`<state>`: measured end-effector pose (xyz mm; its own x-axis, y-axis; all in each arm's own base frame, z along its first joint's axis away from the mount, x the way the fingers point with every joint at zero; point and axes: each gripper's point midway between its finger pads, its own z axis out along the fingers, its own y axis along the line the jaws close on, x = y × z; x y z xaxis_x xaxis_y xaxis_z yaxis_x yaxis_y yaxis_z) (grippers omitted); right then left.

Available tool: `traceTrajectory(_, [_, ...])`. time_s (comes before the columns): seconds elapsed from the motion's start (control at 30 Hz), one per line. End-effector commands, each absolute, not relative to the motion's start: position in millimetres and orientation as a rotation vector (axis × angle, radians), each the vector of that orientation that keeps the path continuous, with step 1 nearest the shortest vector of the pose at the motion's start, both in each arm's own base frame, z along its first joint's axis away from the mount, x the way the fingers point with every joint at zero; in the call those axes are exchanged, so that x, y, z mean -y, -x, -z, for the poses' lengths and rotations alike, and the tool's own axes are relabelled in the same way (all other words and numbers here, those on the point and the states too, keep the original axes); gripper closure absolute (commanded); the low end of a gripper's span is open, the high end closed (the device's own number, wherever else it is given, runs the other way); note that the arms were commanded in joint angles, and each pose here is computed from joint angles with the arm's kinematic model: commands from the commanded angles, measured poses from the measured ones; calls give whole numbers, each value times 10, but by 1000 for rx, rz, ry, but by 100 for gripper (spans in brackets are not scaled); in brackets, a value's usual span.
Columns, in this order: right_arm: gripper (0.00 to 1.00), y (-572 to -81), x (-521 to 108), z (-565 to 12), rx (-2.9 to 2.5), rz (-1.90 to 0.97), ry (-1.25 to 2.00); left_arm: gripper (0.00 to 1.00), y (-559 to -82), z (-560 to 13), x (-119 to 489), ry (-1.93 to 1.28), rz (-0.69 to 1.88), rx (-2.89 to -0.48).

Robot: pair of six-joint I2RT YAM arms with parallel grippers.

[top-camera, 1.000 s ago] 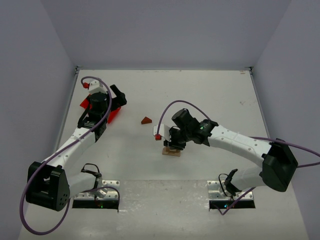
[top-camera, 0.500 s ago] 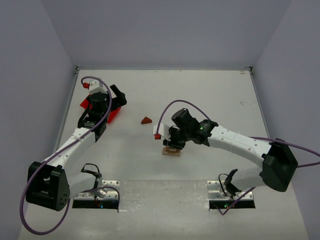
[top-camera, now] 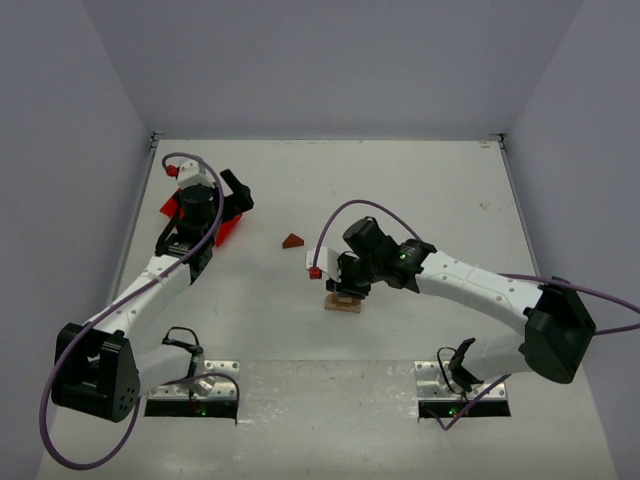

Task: Build the wood block tower

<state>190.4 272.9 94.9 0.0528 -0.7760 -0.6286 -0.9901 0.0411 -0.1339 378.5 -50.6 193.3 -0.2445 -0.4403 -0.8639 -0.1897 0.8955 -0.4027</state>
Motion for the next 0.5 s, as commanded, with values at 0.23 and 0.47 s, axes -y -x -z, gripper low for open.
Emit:
traceTrajectory(0.23, [71, -1944, -2806, -1041, -1718, -503, 1762, 0, -3848, -2089, 446, 483, 254, -1761])
traceTrajectory(0.47, [60, -1944, -2799, -1035, -1718, -499, 1760, 0, -3845, -2092, 442, 484, 252, -1760])
